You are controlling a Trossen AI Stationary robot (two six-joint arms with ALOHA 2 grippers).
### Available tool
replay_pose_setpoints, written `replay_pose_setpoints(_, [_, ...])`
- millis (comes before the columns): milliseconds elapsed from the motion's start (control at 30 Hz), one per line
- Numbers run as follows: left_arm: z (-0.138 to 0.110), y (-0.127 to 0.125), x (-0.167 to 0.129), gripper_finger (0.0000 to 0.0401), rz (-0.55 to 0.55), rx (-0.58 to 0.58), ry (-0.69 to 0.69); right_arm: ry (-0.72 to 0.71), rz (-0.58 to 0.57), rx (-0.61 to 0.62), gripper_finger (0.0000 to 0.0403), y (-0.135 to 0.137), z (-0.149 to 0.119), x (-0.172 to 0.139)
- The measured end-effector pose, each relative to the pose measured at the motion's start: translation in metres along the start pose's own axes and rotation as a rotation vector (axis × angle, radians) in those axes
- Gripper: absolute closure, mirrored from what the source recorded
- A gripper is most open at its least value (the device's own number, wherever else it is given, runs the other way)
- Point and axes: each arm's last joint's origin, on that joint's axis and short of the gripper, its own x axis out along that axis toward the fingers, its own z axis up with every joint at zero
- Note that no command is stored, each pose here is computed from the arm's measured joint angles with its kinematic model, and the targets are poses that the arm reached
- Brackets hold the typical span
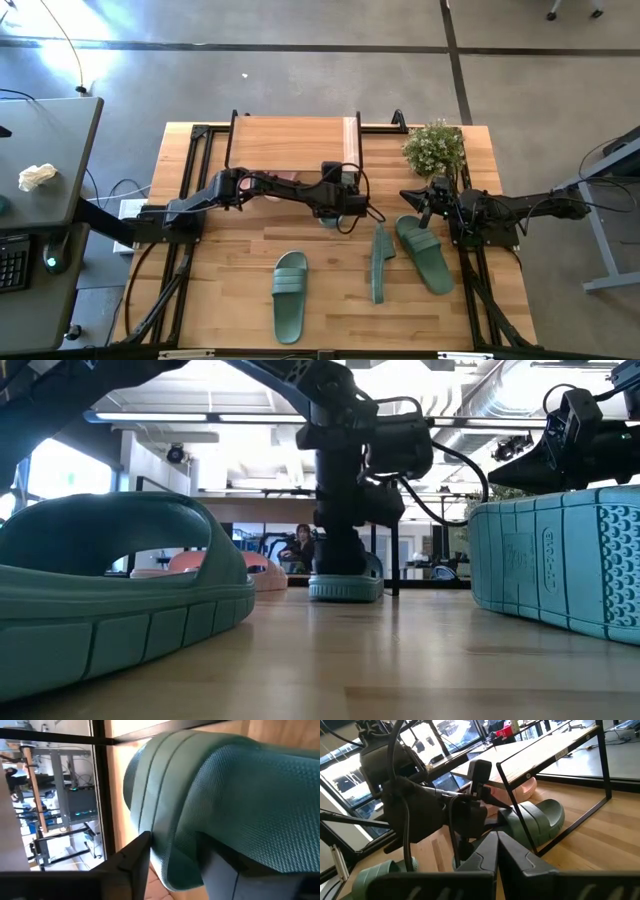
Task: Pick and place slides into the shelf
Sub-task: Put the right green slipper on the bottom shelf
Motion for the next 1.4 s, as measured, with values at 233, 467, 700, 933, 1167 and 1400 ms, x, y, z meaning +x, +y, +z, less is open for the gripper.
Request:
replay_pose_setpoints(233, [-0.003, -0.004, -0.007, 0.0222, -0.041, 0.039, 0.009, -0.002, -0.003, 0.0, 0.0403, 0.0, 0.0, 0.0])
replay_pose_setpoints(467, [-0.004, 0.003, -0.025, 0.0196, -0.029, 0.039, -0.017, -0.002, -0.003, 0.0, 0.0403, 0.0, 0.0, 0.0])
replay_pose_setpoints(700, [-0.01, 0.012, -0.035, 0.0185, -0.055, 0.039, -0.008, -0.001, -0.003, 0.0, 0.0403, 0.0, 0.0, 0.0])
replay_pose_setpoints(933, [-0.021, 0.019, -0.07, 0.0196, -0.158, 0.055, -0.029, 0.002, -0.004, -0.001, 0.0403, 0.0, 0.0, 0.0])
replay_pose_setpoints(1167, [-0.032, 0.021, -0.132, 0.0231, -0.182, 0.084, -0.158, 0.023, -0.011, -0.001, 0.0403, 0.0, -0.002, 0.002])
replay_pose_setpoints(1400, [-0.043, 0.009, -0.186, 0.0296, -0.521, 0.238, -0.356, 0.031, -0.007, 0.001, 0.0403, 0.0, -0.003, 0.002])
